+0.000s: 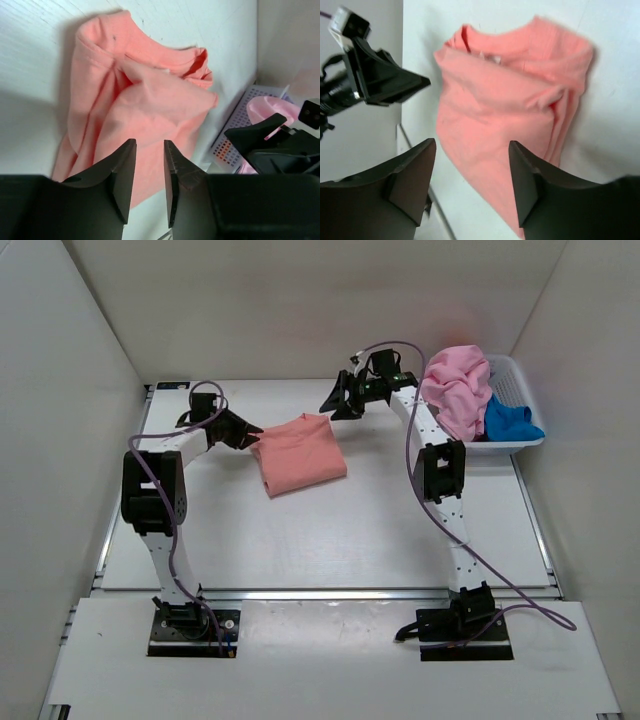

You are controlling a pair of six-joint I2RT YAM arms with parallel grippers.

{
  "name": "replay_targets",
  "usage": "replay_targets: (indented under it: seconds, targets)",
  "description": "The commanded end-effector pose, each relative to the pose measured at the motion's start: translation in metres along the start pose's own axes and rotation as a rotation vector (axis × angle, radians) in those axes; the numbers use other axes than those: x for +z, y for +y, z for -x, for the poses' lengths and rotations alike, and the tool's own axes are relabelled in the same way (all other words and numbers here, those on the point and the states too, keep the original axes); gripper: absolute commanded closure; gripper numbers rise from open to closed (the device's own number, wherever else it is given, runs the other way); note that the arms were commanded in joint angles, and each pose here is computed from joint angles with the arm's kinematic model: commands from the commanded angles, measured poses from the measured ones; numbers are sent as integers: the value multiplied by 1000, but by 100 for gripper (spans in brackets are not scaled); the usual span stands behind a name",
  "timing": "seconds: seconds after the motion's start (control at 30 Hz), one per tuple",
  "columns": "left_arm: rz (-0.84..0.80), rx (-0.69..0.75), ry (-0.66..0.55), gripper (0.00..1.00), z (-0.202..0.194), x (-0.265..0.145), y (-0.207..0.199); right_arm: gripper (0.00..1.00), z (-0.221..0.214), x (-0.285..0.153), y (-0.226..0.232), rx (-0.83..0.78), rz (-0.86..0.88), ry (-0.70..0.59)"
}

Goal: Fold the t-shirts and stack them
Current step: Fold the long partially folded tshirt into a neat square

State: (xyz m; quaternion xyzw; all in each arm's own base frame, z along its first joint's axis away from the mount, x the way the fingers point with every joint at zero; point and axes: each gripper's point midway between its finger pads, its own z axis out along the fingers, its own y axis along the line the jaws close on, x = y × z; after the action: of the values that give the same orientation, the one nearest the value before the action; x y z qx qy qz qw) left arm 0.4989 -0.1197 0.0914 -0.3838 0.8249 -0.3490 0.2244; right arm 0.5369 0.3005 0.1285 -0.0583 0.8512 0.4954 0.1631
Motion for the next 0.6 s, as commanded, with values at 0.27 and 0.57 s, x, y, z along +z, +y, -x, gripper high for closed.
replay_targets:
  seconds: [0.27,0.57]
  targets:
    - [-253,21,-168,61,39,-51,-42,36,78,-80,58,-319,-108,-293]
    - [-27,258,-174,58,6,-32,-11,39,47,-111,79,-402,-213,-214]
